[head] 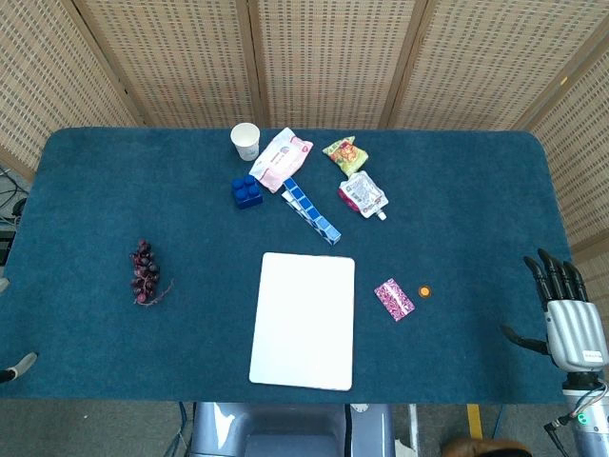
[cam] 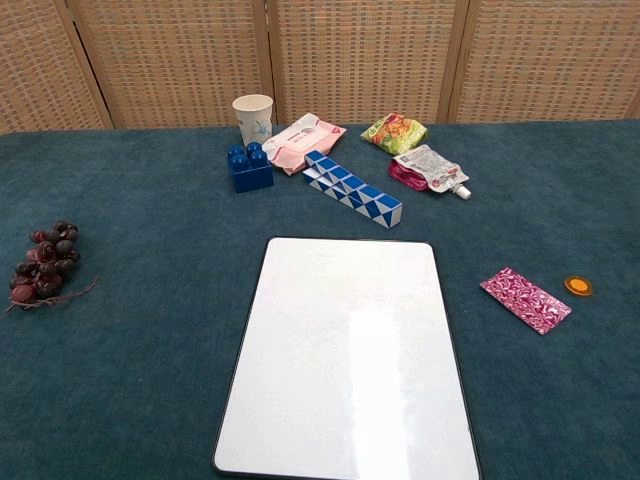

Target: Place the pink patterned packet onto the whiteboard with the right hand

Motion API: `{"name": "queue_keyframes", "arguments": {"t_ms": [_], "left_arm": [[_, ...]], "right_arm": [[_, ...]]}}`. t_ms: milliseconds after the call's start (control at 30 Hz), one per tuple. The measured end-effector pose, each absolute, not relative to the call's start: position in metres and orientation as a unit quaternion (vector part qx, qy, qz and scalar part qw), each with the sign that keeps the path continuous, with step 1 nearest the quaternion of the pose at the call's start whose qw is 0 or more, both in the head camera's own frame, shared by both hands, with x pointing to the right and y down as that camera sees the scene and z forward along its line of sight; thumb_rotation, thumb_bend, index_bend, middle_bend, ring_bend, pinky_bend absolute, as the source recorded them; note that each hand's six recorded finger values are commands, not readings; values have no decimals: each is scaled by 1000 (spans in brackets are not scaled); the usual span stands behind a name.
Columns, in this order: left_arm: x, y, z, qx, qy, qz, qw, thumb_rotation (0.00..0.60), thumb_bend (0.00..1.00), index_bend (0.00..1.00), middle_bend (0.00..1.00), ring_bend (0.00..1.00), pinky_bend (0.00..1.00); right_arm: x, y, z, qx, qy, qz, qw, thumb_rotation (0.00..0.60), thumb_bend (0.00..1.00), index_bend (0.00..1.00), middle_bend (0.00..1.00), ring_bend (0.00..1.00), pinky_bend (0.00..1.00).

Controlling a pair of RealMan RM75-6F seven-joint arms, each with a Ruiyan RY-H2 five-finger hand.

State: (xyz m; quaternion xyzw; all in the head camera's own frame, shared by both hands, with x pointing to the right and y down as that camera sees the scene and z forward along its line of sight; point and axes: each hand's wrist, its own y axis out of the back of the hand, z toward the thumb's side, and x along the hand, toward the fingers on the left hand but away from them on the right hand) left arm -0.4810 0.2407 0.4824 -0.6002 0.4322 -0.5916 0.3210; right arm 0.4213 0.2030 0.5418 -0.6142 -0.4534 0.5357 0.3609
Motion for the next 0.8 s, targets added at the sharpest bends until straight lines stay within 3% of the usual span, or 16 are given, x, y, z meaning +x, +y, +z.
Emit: {"name": "queue_keyframes", "arguments": {"t_ms": [433,800], "left_arm": [[-482,240,486,-600,430,-595,318,600,0,0,0,0,0],[-483,237,495,-595,422,-608,312,600,0,0,0,0,0]], "right_arm": [[403,199,556,-655,-410,526,355,600,0,0,0,0,0],[334,154,590,-753,-250,482,371,600,0,36,0,0,0]]}}
